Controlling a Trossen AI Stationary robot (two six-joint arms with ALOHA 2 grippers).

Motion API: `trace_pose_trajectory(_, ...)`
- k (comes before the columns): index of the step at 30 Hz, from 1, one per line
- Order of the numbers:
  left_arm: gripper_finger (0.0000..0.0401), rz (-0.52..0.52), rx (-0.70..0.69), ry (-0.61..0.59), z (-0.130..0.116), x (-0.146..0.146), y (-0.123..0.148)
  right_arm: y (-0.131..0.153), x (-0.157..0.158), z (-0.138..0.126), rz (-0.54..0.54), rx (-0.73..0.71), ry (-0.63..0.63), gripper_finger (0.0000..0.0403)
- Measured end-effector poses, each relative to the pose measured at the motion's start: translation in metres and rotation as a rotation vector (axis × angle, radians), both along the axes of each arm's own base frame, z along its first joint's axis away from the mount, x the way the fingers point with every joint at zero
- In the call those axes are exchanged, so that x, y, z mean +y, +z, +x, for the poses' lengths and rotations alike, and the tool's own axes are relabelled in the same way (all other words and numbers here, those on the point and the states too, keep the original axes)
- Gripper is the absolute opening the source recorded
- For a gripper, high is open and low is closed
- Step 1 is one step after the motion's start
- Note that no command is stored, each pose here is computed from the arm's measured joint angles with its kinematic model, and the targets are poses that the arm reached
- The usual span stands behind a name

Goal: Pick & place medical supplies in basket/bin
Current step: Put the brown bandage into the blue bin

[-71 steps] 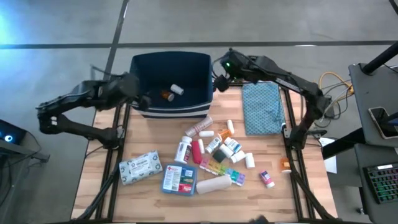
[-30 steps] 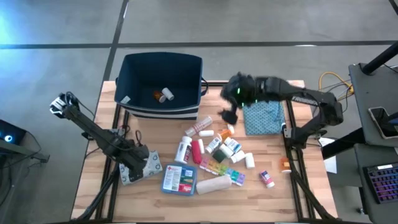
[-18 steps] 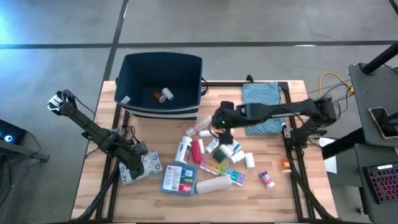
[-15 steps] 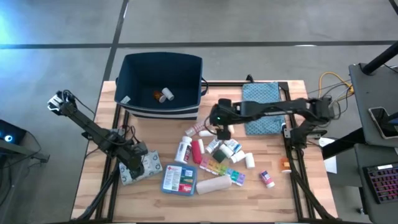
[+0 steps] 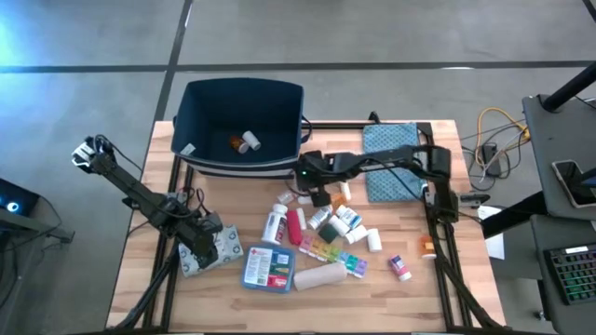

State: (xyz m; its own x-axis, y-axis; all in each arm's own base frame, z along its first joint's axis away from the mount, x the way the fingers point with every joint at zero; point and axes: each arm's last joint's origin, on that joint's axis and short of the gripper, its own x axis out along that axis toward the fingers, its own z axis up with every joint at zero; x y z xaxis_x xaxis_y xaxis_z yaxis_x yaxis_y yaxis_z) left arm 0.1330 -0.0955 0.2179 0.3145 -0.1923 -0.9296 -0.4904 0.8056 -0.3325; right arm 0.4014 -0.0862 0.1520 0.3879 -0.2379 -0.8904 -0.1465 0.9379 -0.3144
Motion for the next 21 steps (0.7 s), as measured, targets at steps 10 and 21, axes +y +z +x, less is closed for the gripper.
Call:
trace_pose_trajectory(10, 0.0295, -0.001, 0.007, 0.015, 0.000, 0.000, -0.001, -0.016, -0.008, 0.014, 0.148, 0.052, -0.046, 0.0326)
trace_pose_trajectory(21, 0.0295, 0.011, 0.009, 0.019, 0.000, 0.001, -0.003, 0.010, 0.017, 0.002, 0.193, 0.084, -0.116, 0.0124)
